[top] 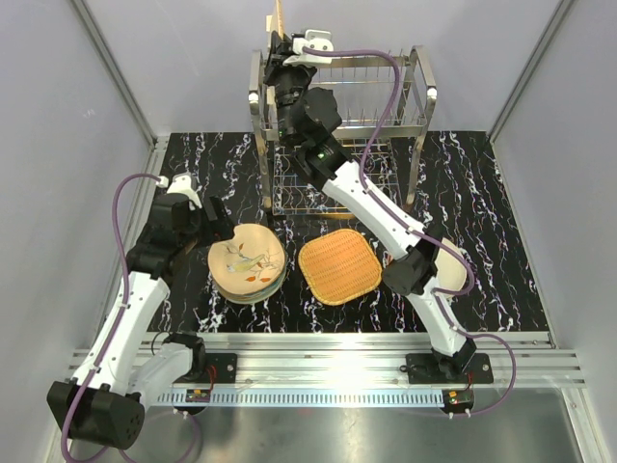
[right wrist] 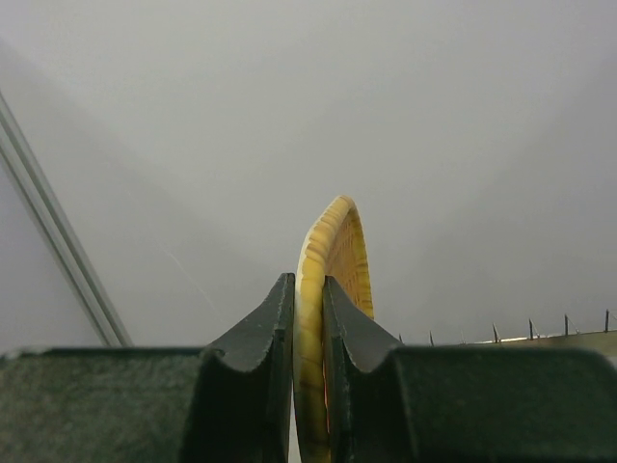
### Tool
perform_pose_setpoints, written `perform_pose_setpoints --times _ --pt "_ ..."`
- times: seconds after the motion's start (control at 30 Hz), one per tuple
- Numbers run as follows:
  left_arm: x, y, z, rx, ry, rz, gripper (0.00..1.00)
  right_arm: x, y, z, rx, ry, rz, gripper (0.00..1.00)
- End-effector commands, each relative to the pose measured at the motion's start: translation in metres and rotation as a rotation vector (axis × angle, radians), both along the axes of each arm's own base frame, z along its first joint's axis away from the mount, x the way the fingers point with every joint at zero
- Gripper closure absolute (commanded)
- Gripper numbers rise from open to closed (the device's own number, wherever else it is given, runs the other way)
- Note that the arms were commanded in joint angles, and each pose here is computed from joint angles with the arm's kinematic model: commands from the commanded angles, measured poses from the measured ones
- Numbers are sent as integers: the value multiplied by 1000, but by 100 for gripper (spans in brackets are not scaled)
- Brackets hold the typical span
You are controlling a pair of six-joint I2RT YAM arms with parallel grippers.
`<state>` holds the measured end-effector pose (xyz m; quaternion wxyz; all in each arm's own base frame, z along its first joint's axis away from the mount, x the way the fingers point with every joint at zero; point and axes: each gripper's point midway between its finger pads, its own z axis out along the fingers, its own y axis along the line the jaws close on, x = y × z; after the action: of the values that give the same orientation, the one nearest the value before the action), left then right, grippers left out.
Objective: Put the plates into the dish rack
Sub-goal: Insert the plate into the dish rack
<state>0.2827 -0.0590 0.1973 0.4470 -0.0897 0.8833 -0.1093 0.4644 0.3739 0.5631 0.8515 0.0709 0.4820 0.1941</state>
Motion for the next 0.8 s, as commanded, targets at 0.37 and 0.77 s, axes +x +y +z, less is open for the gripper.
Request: perform_pose_setpoints --times 0.37,0.77 --pt "7 -9 21 -25 -72 -26 1 -10 -17 19 72 -71 -64 91" --pt "7 -9 21 -23 -73 -30 1 1 -13 4 57 -43 -67 74"
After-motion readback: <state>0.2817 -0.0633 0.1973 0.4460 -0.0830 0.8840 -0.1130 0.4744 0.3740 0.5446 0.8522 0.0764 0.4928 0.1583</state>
